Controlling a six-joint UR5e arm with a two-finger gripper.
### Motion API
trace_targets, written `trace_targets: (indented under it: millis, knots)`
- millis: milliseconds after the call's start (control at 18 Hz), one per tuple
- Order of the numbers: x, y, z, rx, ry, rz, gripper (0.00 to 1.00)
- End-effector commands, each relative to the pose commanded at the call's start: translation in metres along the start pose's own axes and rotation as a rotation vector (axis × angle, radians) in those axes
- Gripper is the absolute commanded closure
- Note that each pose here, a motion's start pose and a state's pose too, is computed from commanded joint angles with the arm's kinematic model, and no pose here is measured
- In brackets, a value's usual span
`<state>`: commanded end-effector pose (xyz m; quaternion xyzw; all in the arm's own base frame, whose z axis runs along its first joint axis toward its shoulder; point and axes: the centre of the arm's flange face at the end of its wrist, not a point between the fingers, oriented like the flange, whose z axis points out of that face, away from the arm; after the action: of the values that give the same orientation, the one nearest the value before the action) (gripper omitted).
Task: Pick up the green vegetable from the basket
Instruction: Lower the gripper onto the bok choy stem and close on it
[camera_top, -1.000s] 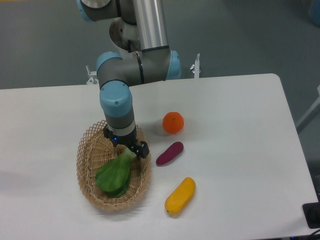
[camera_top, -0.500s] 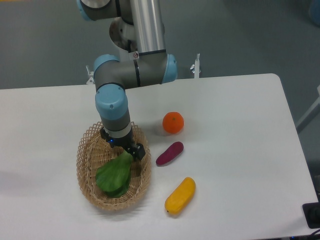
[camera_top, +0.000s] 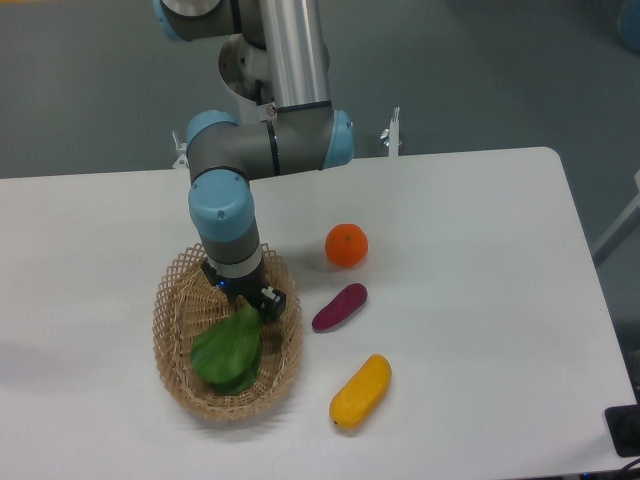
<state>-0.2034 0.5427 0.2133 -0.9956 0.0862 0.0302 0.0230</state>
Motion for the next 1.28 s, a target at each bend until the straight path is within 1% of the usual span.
trace_targets:
  millis: [167, 278, 500, 722, 889, 1111, 1278]
  knots:
    - [0.000, 0.000, -0.001, 0.002, -0.002, 0.001, 0.53]
    - [-0.001, 0.000, -0.002, 0.004, -0.004, 0.000, 0.56]
    - [-0.002, 0.000, -0.006, 0.009, -0.009, 0.001, 0.56]
    - [-0.008, -0.004, -0.020, 0.032, -0.027, -0.002, 0.58]
    - [-0.011, -0.002, -0.029, 0.043, -0.039, -0.006, 0.61]
    - [-0.016, 0.002, -0.036, 0.054, -0.045, -0.005, 0.61]
    - [-0.025, 0.008, -0.053, 0.076, -0.064, -0.015, 0.61]
